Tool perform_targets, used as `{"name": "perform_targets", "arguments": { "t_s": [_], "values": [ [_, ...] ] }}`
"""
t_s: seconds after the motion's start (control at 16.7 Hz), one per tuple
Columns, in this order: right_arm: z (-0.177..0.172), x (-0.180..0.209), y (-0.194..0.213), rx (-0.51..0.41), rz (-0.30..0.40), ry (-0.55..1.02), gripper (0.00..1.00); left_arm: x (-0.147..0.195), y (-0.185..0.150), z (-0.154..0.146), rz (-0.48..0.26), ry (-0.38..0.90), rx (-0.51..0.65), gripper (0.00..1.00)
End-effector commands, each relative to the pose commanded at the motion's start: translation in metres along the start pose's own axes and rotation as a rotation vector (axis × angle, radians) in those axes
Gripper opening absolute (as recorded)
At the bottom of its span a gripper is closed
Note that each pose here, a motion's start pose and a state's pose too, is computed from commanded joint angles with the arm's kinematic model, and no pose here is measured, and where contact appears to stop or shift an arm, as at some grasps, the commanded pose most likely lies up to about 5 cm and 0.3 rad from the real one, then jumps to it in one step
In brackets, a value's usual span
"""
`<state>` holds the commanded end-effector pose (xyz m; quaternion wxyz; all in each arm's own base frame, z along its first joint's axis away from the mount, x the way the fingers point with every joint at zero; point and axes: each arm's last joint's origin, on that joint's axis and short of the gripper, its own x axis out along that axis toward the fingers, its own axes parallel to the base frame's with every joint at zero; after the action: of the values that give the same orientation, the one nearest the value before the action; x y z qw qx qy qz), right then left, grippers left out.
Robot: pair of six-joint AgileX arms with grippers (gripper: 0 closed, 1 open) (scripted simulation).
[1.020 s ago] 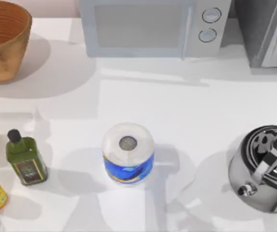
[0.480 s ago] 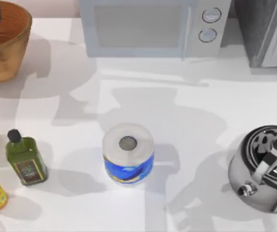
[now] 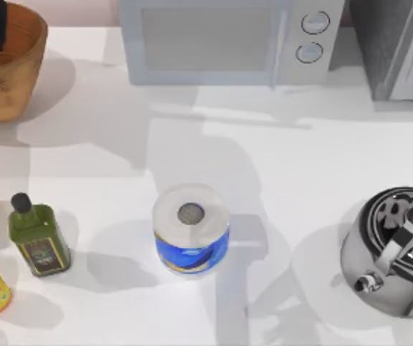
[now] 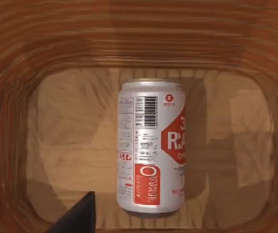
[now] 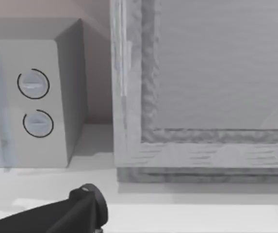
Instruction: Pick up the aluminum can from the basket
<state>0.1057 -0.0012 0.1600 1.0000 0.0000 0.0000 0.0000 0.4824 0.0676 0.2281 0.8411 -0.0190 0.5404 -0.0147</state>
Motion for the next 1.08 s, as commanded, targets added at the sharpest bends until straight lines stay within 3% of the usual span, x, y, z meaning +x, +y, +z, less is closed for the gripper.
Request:
{"name": "perform_targets", "arguments": {
  "t_s": [0.36, 0.84, 1.08],
  "values": [
    [0.000, 0.000, 0.000, 0.000, 0.000, 0.000, 1.00, 0.045, 0.022, 0.006, -0.007, 0.116, 0.012, 1.00],
    [0.000, 0.000, 0.000, 0.000, 0.000, 0.000, 1.00, 0.049, 0.021, 0.007, -0.009, 0.124, 0.018, 1.00],
    [0.000, 0.000, 0.000, 0.000, 0.000, 0.000, 1.00, 0.086, 0.023, 0.002, -0.008, 0.125, 0.014, 1.00]
  ]
}}
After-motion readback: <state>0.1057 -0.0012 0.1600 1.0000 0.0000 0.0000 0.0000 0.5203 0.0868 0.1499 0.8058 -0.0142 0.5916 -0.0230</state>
